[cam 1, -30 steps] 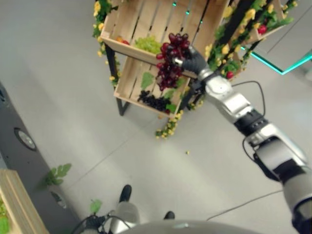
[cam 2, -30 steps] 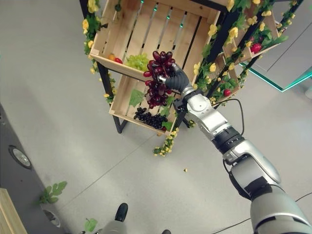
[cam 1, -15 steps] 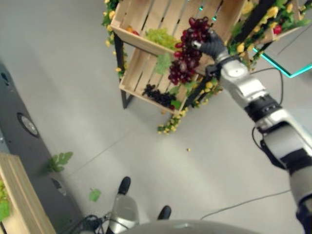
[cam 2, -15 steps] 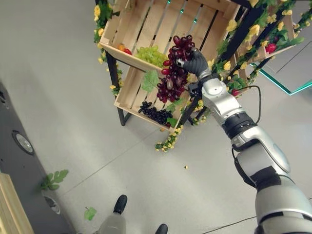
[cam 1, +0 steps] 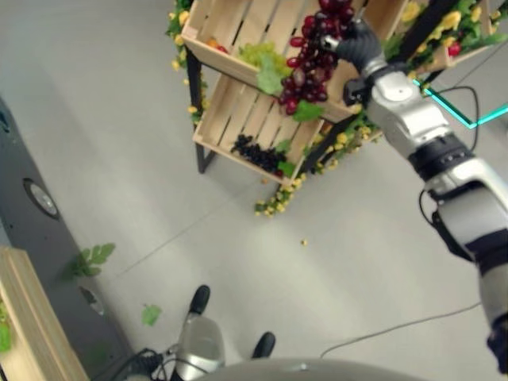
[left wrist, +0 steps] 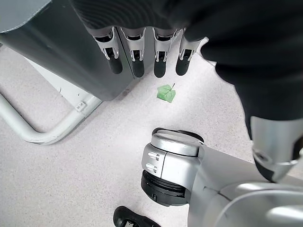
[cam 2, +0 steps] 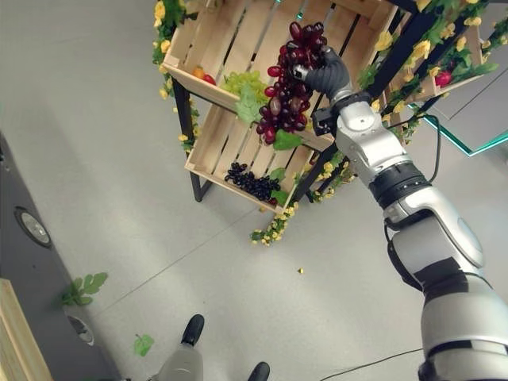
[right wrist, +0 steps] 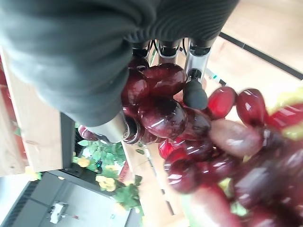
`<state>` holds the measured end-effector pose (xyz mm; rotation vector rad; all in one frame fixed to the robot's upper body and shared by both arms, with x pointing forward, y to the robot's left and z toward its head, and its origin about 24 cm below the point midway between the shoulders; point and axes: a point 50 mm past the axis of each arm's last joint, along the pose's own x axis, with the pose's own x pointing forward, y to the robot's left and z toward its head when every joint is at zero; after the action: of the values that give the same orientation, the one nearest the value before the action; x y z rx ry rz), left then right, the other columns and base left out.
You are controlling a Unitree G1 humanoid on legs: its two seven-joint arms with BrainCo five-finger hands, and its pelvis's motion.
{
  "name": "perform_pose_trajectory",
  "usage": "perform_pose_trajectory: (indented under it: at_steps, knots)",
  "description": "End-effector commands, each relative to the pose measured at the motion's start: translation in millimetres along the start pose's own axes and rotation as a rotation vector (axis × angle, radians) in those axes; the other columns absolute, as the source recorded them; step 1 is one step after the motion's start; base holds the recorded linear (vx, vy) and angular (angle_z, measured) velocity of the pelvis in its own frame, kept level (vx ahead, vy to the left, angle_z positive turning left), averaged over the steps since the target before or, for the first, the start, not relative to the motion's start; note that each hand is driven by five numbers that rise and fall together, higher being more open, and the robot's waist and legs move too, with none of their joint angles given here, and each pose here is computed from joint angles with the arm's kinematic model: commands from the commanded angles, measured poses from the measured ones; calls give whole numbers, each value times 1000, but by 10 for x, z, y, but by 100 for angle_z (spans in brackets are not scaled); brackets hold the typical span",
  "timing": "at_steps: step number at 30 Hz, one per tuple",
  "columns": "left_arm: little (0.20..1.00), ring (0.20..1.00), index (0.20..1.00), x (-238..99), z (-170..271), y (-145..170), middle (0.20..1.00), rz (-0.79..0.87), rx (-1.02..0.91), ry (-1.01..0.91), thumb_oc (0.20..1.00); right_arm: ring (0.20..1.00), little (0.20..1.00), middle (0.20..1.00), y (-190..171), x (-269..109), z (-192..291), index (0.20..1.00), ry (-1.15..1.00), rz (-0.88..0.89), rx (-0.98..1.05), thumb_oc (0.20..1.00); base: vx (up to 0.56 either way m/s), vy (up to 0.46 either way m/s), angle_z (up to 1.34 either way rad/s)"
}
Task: Pick up the fruits from the basket on one side to the basket on the other side
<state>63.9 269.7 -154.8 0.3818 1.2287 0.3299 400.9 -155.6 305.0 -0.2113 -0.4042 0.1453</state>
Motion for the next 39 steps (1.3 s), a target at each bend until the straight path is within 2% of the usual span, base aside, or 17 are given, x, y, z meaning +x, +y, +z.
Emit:
perform_pose_trajectory:
  at_steps: [1,8,13,24,39]
  knots:
    - [1000,1000,1000,-1,-109,30,1000,-2,36,53,1000,200,200,200,-216,12,730,200,-271,-17,-18,200,0,0,0]
    - [1000,1000,1000,1,-113,43,1000,-7,31,55,1000,200,200,200,-181,-87,885,200,-349,54,-5,200,3,-5,-1]
    - [1000,1000,1000,2,-122,59,1000,-9,33,57,1000,200,200,200,-265,-92,976,200,-366,34,-32,200,0,0,0]
    - [1000,1000,1000,3,-180,133,1000,-1,22,80,1000,200,200,200,-727,5,945,200,-261,-184,-45,200,0,0,0]
    - [1000,1000,1000,17,-113,158,1000,10,12,53,1000,200,200,200,-1044,8,667,200,-85,-368,-156,200,-6,0,2]
